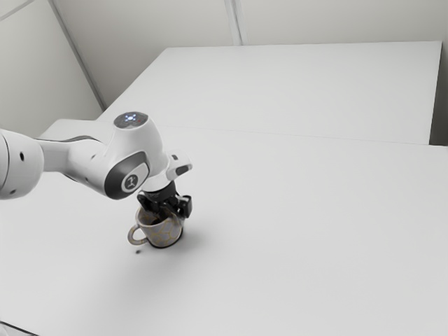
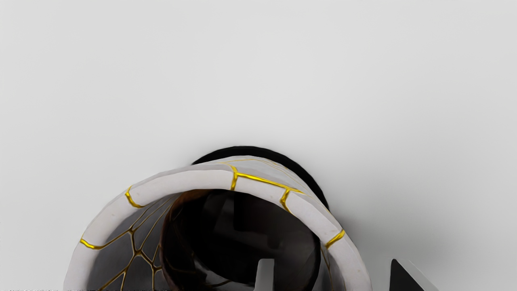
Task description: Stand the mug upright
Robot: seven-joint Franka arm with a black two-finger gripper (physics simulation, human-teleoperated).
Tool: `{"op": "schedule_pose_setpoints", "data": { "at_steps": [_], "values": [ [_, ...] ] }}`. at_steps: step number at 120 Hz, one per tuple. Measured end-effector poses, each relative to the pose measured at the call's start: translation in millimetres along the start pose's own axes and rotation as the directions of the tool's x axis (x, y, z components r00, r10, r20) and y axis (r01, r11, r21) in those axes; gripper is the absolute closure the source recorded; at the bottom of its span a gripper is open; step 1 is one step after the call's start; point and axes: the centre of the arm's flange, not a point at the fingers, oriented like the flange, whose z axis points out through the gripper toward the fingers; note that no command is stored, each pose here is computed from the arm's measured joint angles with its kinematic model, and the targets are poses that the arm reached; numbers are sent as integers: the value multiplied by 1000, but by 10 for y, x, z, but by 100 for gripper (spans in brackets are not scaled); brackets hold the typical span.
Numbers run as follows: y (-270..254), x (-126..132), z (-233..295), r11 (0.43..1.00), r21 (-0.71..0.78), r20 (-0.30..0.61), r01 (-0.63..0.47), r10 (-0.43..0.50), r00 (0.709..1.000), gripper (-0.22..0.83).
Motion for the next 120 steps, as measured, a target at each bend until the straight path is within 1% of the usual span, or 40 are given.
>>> {"op": "schedule_pose_setpoints", "data": {
  "at_steps": [8, 17, 28, 40, 49, 63, 77, 90, 107, 120],
  "values": [
    [-29, 19, -24, 1000, -2, -3, 14, -14, 1000, 23],
    [-58, 64, -108, 999, -10, -10, 34, -34, 999, 16],
    [-78, 86, -218, 998, -29, -7, 59, -59, 998, 10],
    [-78, 145, -404, 995, -55, -8, 79, -79, 997, 6],
    [-80, 241, -583, 993, -75, -13, 88, -89, 996, 5],
    [-138, 558, -991, 992, -90, -38, 85, -88, 995, 3],
    [-315, 756, -1324, 993, -91, -49, 74, -79, 996, 2],
    [-551, 934, -1791, 995, -76, -75, 69, -75, 994, 1],
    [-842, 1015, -2325, 997, -53, -108, 57, -62, 992, 0],
    [-1009, 1020, -2744, 998, -42, -136, 49, -54, 989, 0]
  ]
}}
